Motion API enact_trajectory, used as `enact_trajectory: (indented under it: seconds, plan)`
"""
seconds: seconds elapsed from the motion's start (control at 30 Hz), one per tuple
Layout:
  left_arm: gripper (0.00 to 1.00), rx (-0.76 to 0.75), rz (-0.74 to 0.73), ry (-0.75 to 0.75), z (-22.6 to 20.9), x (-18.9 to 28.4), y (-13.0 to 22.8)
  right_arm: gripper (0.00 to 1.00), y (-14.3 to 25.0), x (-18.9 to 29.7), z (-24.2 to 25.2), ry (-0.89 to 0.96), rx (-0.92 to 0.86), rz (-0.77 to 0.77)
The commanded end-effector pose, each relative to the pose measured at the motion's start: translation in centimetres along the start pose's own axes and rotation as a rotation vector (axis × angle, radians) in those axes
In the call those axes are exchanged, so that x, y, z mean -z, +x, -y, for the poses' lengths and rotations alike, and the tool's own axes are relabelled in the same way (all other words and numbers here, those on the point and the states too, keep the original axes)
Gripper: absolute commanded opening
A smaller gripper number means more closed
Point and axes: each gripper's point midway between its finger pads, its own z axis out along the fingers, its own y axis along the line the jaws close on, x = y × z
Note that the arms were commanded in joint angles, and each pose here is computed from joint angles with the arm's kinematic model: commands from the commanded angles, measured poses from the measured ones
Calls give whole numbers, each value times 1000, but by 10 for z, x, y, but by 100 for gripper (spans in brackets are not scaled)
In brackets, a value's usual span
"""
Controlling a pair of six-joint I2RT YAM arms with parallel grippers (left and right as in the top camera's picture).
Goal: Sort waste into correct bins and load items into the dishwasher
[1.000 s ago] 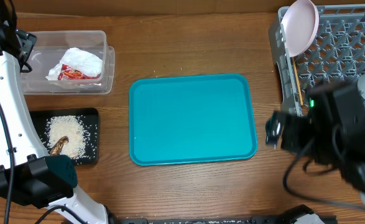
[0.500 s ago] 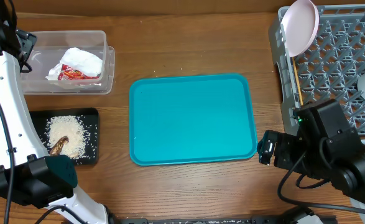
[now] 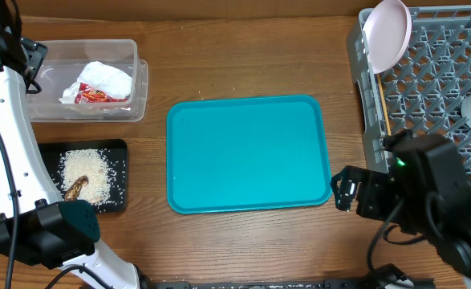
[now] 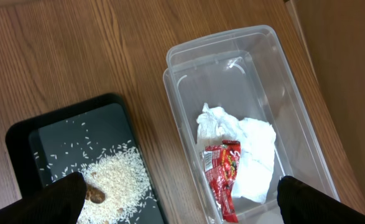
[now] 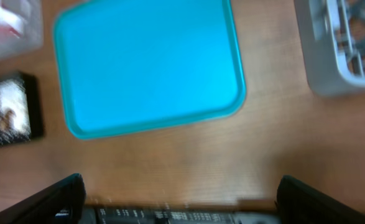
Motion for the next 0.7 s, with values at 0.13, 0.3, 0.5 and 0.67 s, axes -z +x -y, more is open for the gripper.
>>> enact_trajectory:
  seconds: [0.13,0.3,0.5,0.67]
  plan:
    - [100,-3,15,-9,0,0,-2,100,-12,14,21,-73,51,296]
    - [100,-3,15,-9,0,0,-2,100,-20,16,29,-123,121,528]
    - [100,-3,15,-9,0,0,-2,100,-29,11,47,-123,95,764]
    - [100,-3,15,-9,0,0,-2,100,-39,-12,61,-119,88,892]
